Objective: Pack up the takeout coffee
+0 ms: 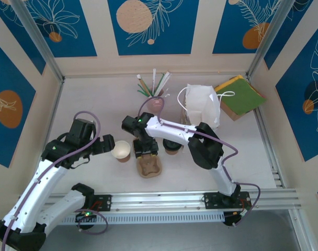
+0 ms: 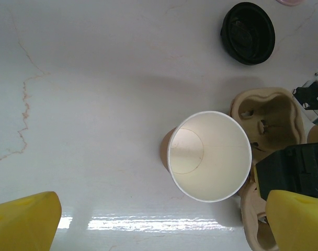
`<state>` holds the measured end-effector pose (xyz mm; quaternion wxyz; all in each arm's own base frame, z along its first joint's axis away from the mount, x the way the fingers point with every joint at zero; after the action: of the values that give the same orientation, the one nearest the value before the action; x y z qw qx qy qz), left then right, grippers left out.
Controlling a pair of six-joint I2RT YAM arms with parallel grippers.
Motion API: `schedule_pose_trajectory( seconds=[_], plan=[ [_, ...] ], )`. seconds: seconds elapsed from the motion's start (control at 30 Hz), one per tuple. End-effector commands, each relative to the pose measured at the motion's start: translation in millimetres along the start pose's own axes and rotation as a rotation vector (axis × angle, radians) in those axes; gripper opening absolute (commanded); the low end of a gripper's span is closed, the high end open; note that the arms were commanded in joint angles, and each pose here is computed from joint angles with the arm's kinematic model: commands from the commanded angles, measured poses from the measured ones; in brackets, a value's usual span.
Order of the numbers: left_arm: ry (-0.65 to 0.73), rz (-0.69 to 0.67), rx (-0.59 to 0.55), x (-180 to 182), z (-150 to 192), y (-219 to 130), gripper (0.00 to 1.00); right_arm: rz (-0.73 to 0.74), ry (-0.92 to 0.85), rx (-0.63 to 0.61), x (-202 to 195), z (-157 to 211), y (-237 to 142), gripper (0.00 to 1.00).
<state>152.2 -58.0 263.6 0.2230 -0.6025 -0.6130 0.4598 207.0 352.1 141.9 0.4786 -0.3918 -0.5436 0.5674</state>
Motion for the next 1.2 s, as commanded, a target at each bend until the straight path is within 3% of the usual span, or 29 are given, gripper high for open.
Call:
schedule_pose_trajectory(
  seconds=[0.0,0.33,0.5,0.77,1.17],
  plan=[
    [-0.01,0.008,-0.004,0,-1,-1,1.0,0.024,-0.001,0.043,-5,3,9,0.51],
    [-0.015,0.01,-0.001,1,1,-1,1.0,0.037,-0.013,0.045,-5,4,12,0.42],
    [-0.02,0.013,0.002,1,2,-1,1.0,0.038,-0.013,0.053,-4,5,15,0.43],
    [-0.022,0.019,-0.003,2,2,-3,1.0,0.03,-0.018,0.026,-2,7,2,0.32],
    [-0.03,0.044,-0.004,-2,1,-2,1.0,0.009,-0.028,-0.042,-1,13,-38,0.36]
  ],
)
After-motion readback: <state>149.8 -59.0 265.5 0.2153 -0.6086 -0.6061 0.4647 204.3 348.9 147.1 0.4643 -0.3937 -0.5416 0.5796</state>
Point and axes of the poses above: each hand's point on the last joint's axis, 136 mm out from that joint toward the fingers, its own y axis out along the fingers, its own x axis along the line the jaws close on, z = x × y, the point moved 8 cm from there along -y, back along the fingers, and after that the axes turned 4 degrees about -y, right-handed, at the moved point
